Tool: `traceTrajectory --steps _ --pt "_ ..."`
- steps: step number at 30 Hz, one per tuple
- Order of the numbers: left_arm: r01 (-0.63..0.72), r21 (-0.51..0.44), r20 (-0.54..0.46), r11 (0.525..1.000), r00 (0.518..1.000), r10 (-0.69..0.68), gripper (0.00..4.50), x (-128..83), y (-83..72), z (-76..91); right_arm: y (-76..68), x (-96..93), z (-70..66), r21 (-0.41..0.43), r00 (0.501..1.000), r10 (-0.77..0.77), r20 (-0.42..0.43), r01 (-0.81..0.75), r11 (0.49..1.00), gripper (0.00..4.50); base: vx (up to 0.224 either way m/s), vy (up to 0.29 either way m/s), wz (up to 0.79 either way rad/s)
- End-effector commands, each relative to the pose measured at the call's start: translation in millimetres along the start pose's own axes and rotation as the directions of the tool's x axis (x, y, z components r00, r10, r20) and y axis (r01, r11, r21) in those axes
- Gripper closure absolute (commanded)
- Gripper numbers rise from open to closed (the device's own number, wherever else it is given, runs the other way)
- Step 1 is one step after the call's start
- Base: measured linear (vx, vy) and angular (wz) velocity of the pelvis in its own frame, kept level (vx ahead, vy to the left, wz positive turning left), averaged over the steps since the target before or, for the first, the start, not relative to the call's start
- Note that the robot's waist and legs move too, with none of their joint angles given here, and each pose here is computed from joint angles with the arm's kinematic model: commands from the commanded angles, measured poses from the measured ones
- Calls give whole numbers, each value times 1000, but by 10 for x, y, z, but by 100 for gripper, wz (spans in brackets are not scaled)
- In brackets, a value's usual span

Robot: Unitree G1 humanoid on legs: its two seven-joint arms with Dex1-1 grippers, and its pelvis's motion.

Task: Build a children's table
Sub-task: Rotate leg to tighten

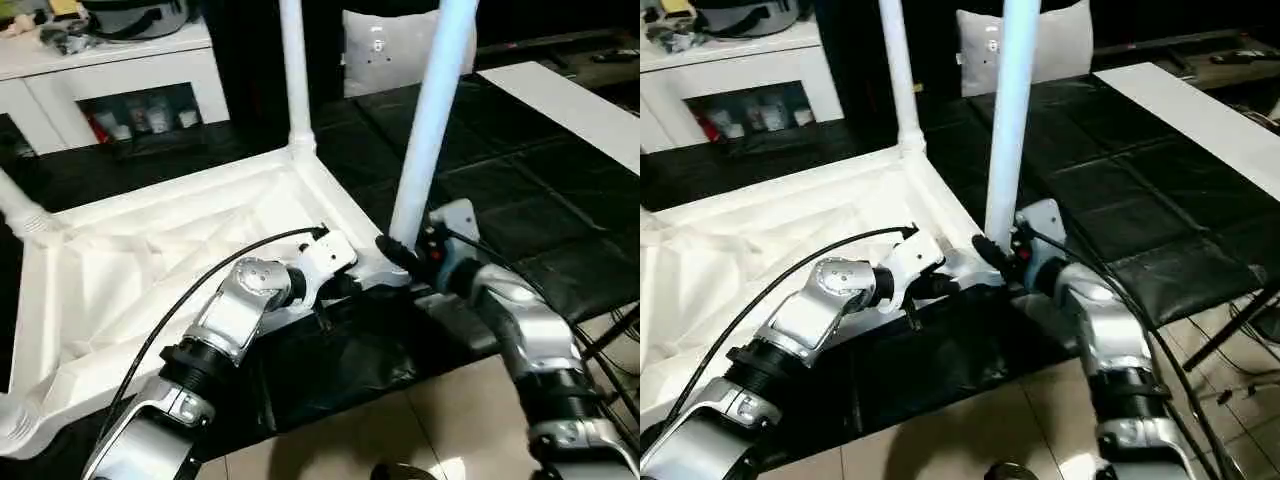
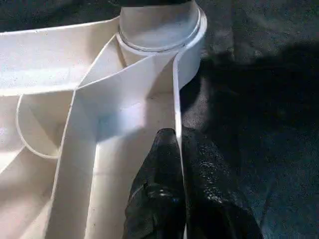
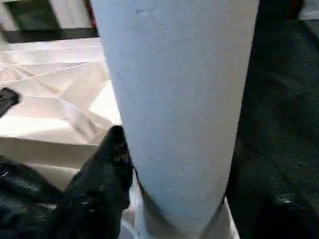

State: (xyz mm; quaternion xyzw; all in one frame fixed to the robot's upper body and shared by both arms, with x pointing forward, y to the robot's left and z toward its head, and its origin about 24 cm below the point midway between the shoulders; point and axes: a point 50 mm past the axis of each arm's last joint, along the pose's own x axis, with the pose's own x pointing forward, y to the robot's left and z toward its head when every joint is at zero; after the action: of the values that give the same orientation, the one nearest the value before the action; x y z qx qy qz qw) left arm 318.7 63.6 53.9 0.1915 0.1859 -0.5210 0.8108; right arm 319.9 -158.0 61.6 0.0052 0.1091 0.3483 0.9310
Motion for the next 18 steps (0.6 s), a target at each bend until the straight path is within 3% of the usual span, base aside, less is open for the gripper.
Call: traceTrajectory --steps 1,4,5,9,12,16,18 --pt "10 78 26 997 1000 -12 450 -28 28 121 110 11 39 -22 993 120 20 -120 993 145 0 0 0" --pt "35 108 6 994 999 -36 450 -64 47 72 67 -93 39 -45 984 175 5 -175 984 126 0 0 0" --pt "50 122 -4 991 999 -49 450 -84 58 47 42 -155 46 -53 978 207 -5 -207 977 100 0 0 0" --pt "147 169 -41 975 989 -142 450 -160 64 -38 -14 -342 72 -91 946 319 -56 -323 942 87 0 0 0" --pt "233 216 -86 948 972 -219 450 -233 68 -102 -29 -434 68 -148 912 387 -137 -405 902 87 0 0 0" --pt "330 272 -119 904 944 -308 450 -315 56 -147 -28 -482 97 -138 870 466 -162 -487 862 87 0 0 0" --pt "387 292 -137 875 922 -362 450 -364 43 -165 -27 -490 107 -134 847 502 -175 -525 840 114 0 0 0"
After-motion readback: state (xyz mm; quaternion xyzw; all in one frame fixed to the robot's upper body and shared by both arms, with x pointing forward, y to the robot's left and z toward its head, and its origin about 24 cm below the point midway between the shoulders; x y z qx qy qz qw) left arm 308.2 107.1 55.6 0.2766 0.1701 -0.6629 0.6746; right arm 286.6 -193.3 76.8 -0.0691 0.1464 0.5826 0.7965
